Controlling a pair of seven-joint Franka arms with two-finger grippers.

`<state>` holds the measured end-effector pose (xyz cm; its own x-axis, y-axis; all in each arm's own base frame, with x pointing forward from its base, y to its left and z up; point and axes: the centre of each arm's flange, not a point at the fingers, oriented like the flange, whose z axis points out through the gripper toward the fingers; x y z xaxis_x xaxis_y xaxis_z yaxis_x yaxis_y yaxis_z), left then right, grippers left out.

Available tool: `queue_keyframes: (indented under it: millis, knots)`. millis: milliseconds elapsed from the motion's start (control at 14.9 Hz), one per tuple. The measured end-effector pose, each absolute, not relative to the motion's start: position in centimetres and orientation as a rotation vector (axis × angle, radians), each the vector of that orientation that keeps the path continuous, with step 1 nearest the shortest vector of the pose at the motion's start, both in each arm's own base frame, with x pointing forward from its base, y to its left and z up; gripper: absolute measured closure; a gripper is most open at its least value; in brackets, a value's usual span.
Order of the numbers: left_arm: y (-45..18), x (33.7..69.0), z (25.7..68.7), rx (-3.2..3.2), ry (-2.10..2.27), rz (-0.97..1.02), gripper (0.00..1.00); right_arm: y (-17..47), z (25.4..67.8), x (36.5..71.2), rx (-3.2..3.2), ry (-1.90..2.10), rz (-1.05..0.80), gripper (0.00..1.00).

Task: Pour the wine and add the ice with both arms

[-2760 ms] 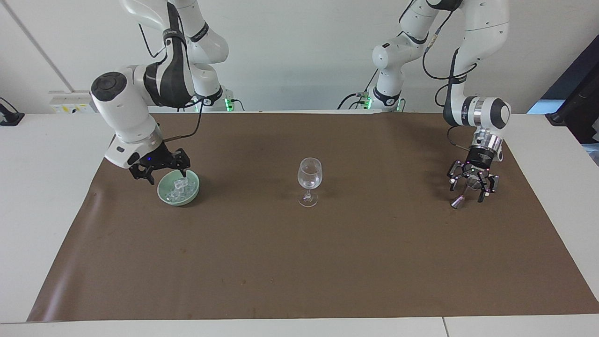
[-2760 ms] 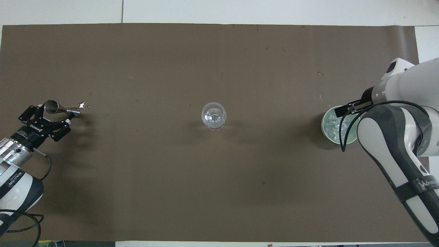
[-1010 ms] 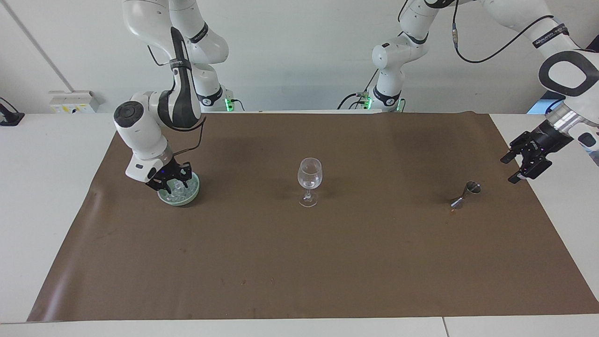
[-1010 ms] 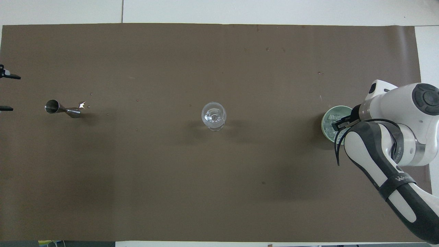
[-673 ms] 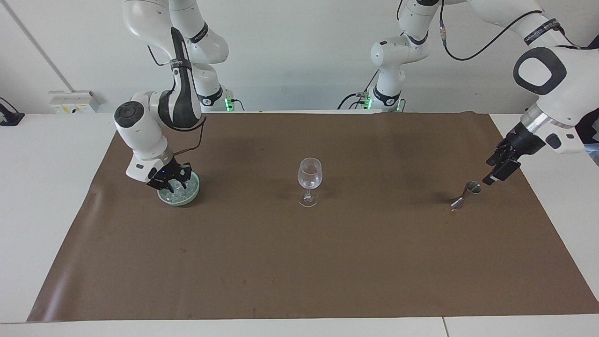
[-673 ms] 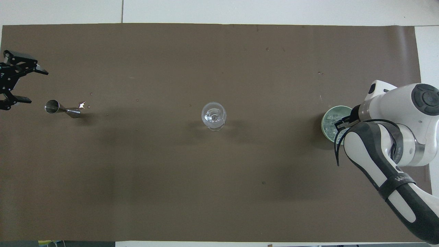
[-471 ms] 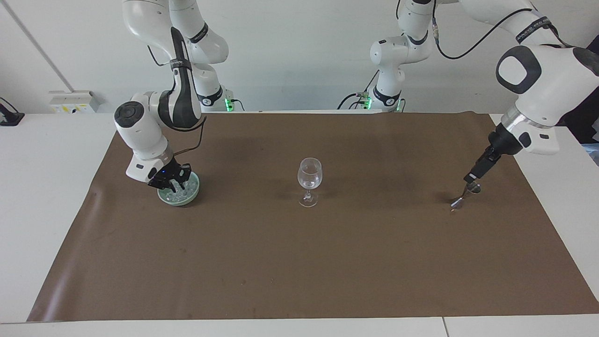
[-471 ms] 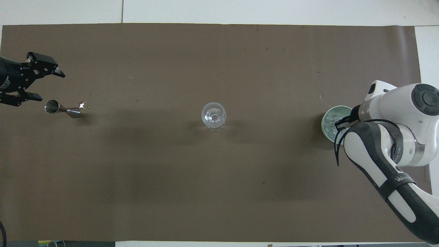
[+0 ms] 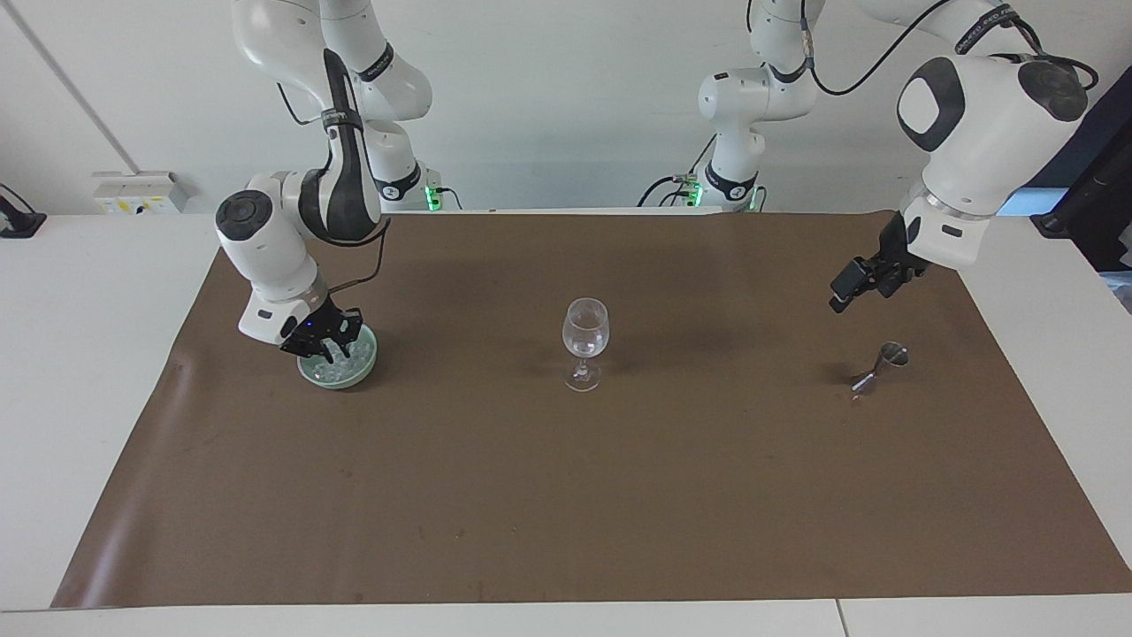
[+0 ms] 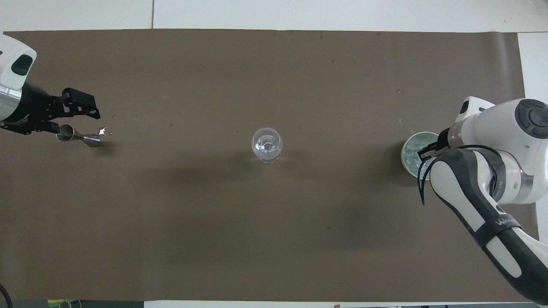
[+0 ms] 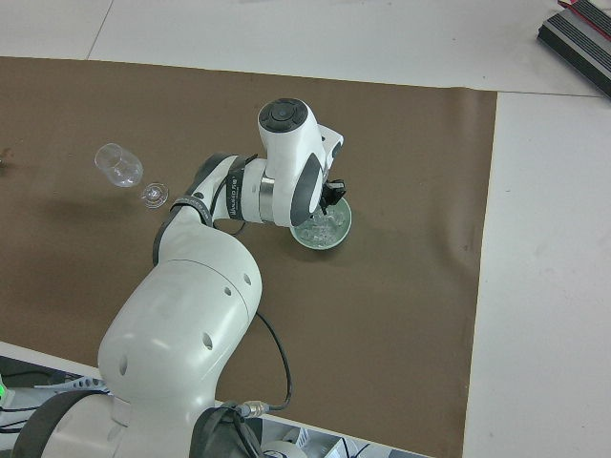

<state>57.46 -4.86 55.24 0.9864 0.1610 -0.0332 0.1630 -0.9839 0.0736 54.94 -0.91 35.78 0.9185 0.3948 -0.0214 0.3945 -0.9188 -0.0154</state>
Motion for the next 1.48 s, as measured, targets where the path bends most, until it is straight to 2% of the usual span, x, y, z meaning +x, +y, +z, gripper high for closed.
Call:
queue_keyframes:
  millis: [404, 808, 1077, 1481]
  knots:
    - [-3.3, 56.2, 59.9, 3.109, -0.031, -0.111, 0.0, 2.6, 42.4, 57.4, -3.074, -0.592, 0.047, 0.75]
    - [-3.5, 54.5, 61.5, 3.097, -0.056, -0.182, 0.0, 12.7, 52.1, 59.3, -3.098, -0.389, 0.063, 0.75]
    - [-3.5, 54.0, 61.5, 3.094, -0.052, -0.189, 0.0, 20.4, 54.4, 59.5, -3.084, -0.213, 0.111, 0.75]
    - [-3.4, 54.0, 61.4, 3.093, -0.056, -0.192, 0.0, 31.2, 56.7, 58.0, -3.042, -0.041, -0.014, 0.75]
